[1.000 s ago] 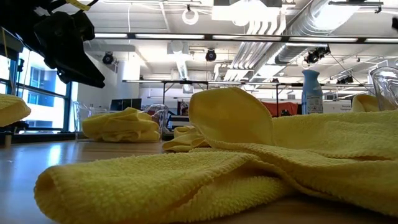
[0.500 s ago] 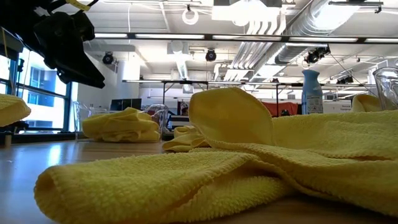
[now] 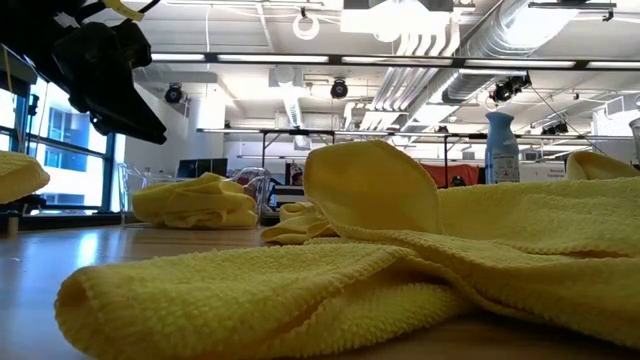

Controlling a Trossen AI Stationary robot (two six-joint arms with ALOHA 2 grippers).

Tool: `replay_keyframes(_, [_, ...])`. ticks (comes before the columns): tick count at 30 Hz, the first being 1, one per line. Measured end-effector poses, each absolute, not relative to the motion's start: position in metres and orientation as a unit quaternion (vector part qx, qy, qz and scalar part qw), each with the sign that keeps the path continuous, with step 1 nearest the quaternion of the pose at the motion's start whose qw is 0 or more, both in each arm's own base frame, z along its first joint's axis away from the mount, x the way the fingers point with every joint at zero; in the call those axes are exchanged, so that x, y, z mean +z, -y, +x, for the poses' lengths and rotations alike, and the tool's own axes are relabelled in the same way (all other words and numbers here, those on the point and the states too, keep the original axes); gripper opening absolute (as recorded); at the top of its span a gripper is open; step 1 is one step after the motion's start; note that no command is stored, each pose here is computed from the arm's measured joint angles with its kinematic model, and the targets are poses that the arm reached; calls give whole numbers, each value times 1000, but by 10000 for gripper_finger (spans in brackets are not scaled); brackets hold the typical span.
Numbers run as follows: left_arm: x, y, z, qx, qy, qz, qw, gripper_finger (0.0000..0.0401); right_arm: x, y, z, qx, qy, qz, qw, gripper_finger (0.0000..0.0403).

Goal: Sort microfiber towel by color & place in baskets
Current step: Put the orange towel into the bottom transparent bin

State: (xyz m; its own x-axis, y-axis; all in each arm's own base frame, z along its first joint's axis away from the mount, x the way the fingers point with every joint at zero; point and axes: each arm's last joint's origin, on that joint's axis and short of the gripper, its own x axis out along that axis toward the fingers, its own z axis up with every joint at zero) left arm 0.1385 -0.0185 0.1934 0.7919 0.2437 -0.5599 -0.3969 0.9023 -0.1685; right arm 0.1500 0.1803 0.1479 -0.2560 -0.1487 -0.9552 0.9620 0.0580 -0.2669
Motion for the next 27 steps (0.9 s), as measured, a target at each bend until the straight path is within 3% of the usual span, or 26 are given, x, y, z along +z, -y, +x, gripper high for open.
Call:
replay_keyframes(10, [194,19,139,171,-273,-141,936,136,150,-187,160,-538,-535,409,507,209])
replay_keyframes(27, [193,19,139,172,-272,-144,936,136,221,-169,146,-455,-498,455,581,209])
